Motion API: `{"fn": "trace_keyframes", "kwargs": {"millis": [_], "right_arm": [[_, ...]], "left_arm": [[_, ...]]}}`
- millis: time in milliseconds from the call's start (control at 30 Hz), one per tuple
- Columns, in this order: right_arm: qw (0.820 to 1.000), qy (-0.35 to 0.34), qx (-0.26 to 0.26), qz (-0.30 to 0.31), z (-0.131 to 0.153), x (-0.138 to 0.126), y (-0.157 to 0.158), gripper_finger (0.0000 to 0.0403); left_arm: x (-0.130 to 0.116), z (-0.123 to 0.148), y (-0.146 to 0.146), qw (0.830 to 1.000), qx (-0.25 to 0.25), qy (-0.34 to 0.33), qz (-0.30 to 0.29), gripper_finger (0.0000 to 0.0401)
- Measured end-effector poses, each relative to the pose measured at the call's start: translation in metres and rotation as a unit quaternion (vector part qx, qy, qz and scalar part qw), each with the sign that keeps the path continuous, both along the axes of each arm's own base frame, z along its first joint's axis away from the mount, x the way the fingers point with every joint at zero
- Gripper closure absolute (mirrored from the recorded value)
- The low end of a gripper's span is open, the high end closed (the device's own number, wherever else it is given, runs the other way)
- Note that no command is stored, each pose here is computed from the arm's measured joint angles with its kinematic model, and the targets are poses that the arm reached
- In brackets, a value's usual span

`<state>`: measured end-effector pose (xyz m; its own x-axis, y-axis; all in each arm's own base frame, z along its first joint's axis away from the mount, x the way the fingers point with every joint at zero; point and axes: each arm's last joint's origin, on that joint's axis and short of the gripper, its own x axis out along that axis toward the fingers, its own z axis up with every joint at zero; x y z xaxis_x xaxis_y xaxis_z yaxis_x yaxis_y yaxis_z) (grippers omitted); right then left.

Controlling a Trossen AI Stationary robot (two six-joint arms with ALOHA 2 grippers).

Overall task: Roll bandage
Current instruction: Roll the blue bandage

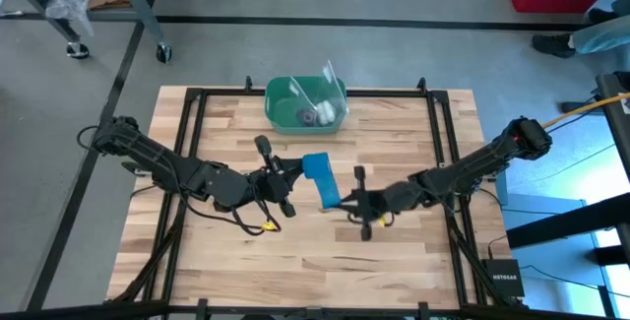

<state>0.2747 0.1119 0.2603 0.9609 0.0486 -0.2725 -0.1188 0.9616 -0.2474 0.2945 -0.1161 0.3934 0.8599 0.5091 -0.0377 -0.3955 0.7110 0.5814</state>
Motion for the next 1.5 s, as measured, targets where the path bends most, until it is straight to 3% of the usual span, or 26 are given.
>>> {"fn": "trace_keyframes", "kwargs": {"millis": [433, 833, 1167, 1500], "right_arm": [[0.997, -0.043, 0.001, 0.057, 0.046, -0.008, 0.043, 0.04], [0.996, -0.065, -0.02, 0.055, 0.12, -0.003, 0.048, 0.04], [0.996, -0.076, -0.039, 0.0, 0.177, -0.001, 0.016, 0.0397], [0.997, -0.052, -0.029, -0.047, 0.179, 0.013, -0.033, 0.0396]], "left_arm": [[0.02, -0.014, 0.02, 0.999, 0.01, 0.019, 0.043, 0.0386], [0.041, -0.039, 0.013, 0.989, 0.101, 0.097, 0.038, 0.0386], [0.047, -0.047, 0.007, 0.982, 0.138, 0.126, 0.015, 0.0386], [0.04, -0.047, -0.013, 0.973, 0.179, 0.144, -0.026, 0.0386]]}}
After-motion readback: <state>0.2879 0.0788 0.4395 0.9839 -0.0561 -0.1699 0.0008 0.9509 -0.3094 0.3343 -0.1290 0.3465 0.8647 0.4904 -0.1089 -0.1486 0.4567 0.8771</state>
